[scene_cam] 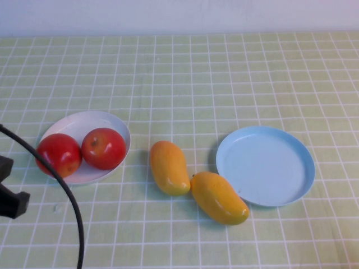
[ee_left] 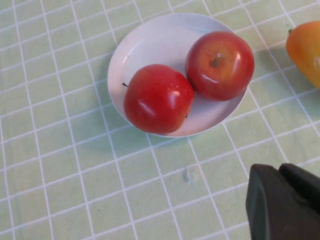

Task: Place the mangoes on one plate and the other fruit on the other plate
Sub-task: Put another type of fruit in the right plate

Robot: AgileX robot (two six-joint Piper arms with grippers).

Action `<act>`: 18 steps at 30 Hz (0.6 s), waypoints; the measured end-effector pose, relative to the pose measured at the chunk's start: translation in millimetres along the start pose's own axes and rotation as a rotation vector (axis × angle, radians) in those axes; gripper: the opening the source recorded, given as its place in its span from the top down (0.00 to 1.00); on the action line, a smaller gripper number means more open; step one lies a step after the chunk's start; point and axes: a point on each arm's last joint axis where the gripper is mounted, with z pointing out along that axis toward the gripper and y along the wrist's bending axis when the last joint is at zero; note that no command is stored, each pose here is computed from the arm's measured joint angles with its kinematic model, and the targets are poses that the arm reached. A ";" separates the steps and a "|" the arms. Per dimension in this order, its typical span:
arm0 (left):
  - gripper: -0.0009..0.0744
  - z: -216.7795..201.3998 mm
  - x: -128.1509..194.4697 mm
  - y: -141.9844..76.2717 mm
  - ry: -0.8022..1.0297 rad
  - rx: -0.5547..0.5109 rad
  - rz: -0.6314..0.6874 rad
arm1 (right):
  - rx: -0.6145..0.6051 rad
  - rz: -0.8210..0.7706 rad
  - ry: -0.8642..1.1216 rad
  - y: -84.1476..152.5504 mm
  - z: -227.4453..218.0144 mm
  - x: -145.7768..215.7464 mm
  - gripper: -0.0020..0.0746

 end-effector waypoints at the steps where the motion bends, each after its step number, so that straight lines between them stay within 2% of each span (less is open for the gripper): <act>1: 0.98 0.0 -0.1 0.5 -0.001 -0.005 -0.003 | 0.000 0.000 0.000 0.0 0.0 0.0 1.00; 5: 0.99 -1.4 -3.3 1.2 -0.063 -0.010 -0.032 | 0.000 0.000 0.000 0.0 0.0 0.0 1.00; 9: 0.99 -4.5 1.6 0.8 -0.224 -0.002 -0.028 | 0.000 0.000 0.000 0.0 0.0 0.0 1.00; 13: 0.99 -9.8 28.0 3.2 -0.437 -0.010 -0.061 | 0.000 0.000 0.000 0.0 0.0 0.0 1.00; 18: 0.99 -8.0 72.2 6.2 -0.648 -0.110 -0.109 | 0.000 0.000 0.000 0.0 0.0 0.0 0.99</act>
